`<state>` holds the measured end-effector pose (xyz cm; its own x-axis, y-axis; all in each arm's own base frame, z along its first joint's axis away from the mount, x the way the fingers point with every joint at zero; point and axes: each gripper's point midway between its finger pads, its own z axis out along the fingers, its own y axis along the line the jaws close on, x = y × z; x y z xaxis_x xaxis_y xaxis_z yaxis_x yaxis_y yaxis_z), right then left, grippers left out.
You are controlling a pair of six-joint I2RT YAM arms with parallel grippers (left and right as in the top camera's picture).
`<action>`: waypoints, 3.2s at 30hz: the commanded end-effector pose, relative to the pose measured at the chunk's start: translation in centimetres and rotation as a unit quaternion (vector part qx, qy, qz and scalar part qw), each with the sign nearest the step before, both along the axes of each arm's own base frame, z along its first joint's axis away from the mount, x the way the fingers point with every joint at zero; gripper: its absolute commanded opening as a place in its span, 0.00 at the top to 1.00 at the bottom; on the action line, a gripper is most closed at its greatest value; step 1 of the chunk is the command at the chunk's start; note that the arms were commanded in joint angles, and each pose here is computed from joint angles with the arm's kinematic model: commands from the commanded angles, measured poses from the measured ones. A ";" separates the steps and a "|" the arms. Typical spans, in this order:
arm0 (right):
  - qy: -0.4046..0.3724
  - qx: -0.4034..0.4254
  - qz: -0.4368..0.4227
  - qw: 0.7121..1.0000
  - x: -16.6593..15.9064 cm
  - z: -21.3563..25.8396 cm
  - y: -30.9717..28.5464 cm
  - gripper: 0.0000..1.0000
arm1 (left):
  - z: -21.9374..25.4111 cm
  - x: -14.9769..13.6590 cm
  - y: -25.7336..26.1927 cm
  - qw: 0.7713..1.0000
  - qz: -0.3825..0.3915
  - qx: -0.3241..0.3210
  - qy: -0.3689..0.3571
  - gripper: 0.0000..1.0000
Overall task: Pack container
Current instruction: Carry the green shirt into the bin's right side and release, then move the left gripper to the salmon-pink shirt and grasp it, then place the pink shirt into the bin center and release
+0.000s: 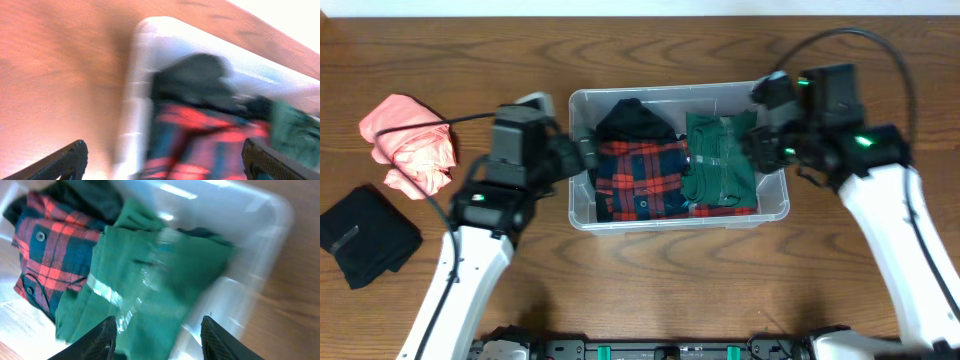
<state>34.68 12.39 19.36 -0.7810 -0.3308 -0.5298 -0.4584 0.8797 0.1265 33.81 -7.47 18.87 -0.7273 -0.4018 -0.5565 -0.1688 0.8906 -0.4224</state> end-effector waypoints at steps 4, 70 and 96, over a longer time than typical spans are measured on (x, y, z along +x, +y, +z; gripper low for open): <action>0.086 -0.040 0.045 0.994 1.3 -8.7 2.9 0.44 | -1.6 -1.3 7.1 0.993 0.103 0.036 0.053 0.02; -0.035 -0.043 -0.026 0.998 -2.3 3.0 -2.3 0.01 | -16.1 10.9 32.1 0.979 0.166 -0.082 0.080 0.66; -0.024 -0.101 -0.260 0.960 -2.2 3.2 -11.4 0.01 | 11.8 5.6 1.8 0.976 -0.163 -0.130 -0.067 0.94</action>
<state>32.72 1.62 22.03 -0.8527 -0.0338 -0.5213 0.0088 0.9968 -0.0789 40.60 -0.85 29.17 -0.7382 -0.3576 -0.5720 0.0982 0.7819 -0.6156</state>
